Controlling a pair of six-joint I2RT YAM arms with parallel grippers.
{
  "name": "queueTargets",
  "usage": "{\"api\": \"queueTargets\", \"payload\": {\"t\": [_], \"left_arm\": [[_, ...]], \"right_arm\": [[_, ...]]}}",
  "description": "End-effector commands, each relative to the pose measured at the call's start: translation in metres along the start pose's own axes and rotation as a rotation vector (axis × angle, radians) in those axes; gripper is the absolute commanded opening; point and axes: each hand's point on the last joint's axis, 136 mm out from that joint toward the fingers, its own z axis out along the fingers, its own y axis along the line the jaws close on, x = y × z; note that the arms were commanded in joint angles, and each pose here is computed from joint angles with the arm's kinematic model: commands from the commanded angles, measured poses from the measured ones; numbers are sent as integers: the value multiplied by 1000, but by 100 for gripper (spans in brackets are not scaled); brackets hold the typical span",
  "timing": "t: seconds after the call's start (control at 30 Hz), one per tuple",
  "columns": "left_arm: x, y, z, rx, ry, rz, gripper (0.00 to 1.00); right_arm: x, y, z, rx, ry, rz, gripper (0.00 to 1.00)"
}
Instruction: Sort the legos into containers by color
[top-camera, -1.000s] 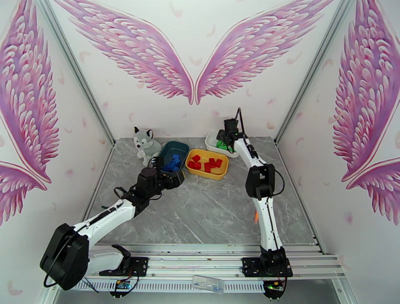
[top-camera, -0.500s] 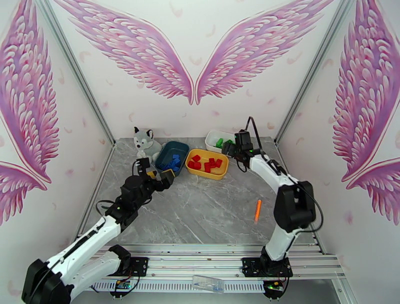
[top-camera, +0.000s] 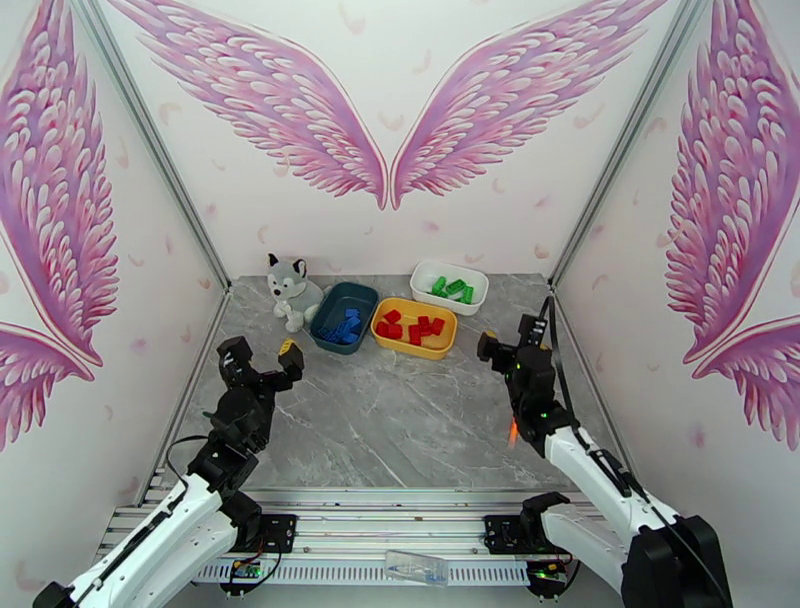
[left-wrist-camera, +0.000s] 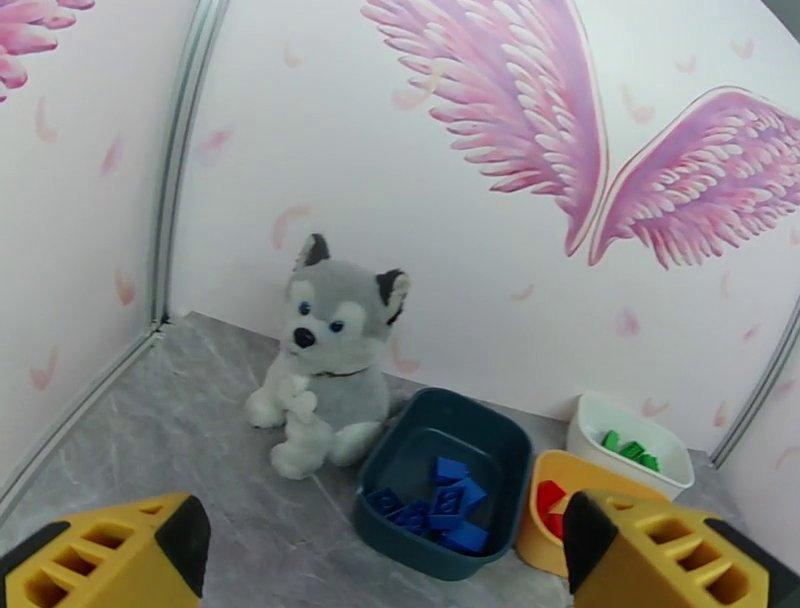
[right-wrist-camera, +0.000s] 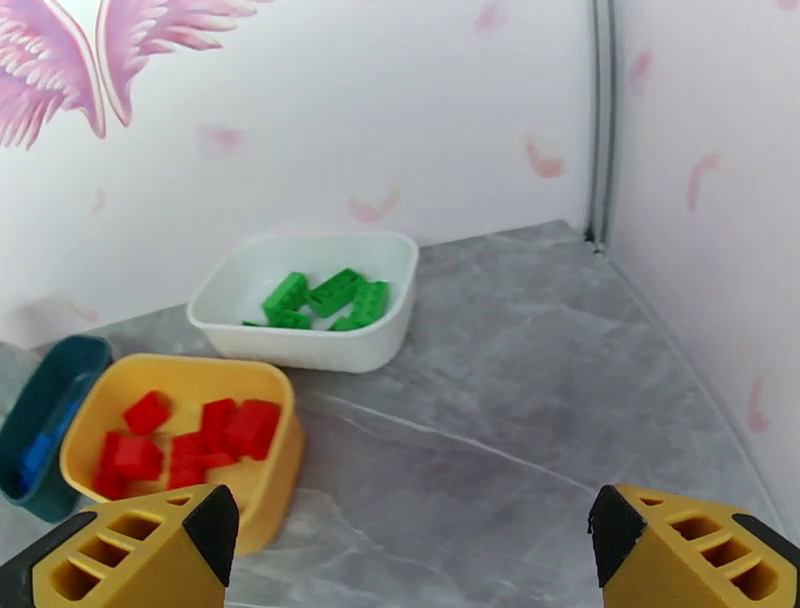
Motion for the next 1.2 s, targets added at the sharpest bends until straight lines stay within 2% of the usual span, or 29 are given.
{"api": "queueTargets", "payload": {"t": [0.0, 0.07, 0.13, 0.23, 0.3, 0.37, 0.4, 0.43, 0.5, 0.57, 0.6, 0.73, 0.77, 0.8, 0.87, 0.97, 1.17], "left_arm": [[2, 35, 9, -154, -46, 118, 99], [26, 57, 19, -223, 34, 199, 99], [41, 77, 21, -294, 68, 233, 99], [57, 90, 25, -311, 92, 235, 99], [68, 99, 31, -325, 119, 241, 99], [81, 106, 36, -349, 167, 299, 99], [80, 111, 38, -377, 156, 303, 99], [83, 107, 42, -346, 172, 323, 99], [81, 101, 47, -300, 117, 319, 99], [80, 98, 53, -260, 77, 307, 99], [80, 94, 58, -226, 67, 307, 99], [116, 79, 83, -93, 96, 315, 99], [109, 75, 85, -93, 44, 327, 99], [106, 75, 86, -100, 54, 318, 99], [119, 81, 99, -110, 188, 317, 99], [123, 90, 112, -120, 249, 279, 99], [119, 98, 110, -160, 220, 255, 99]], "right_arm": [[-28, -8, 3, 60, -142, -91, 99], [-5, -11, 16, 99, -50, -166, 99], [16, -9, 23, 90, -26, -177, 99], [44, -10, 30, 83, -2, -160, 99], [46, -3, 32, 70, 4, -192, 99], [39, 3, 29, 32, -65, -174, 99], [40, 3, 27, 24, -96, -175, 99], [46, -1, 29, 33, -93, -169, 99], [52, -1, 35, 14, -109, -153, 100], [70, 13, 39, -69, -55, -185, 99], [66, 12, 46, -49, -76, -192, 100], [72, 14, 59, -57, 18, -192, 99], [73, 10, 62, -54, 29, -179, 99], [70, 6, 65, -47, 44, -152, 99], [73, 1, 66, -53, 54, -129, 99], [73, -6, 65, -15, 53, -119, 99], [72, -6, 64, -13, 48, -119, 99]]}}
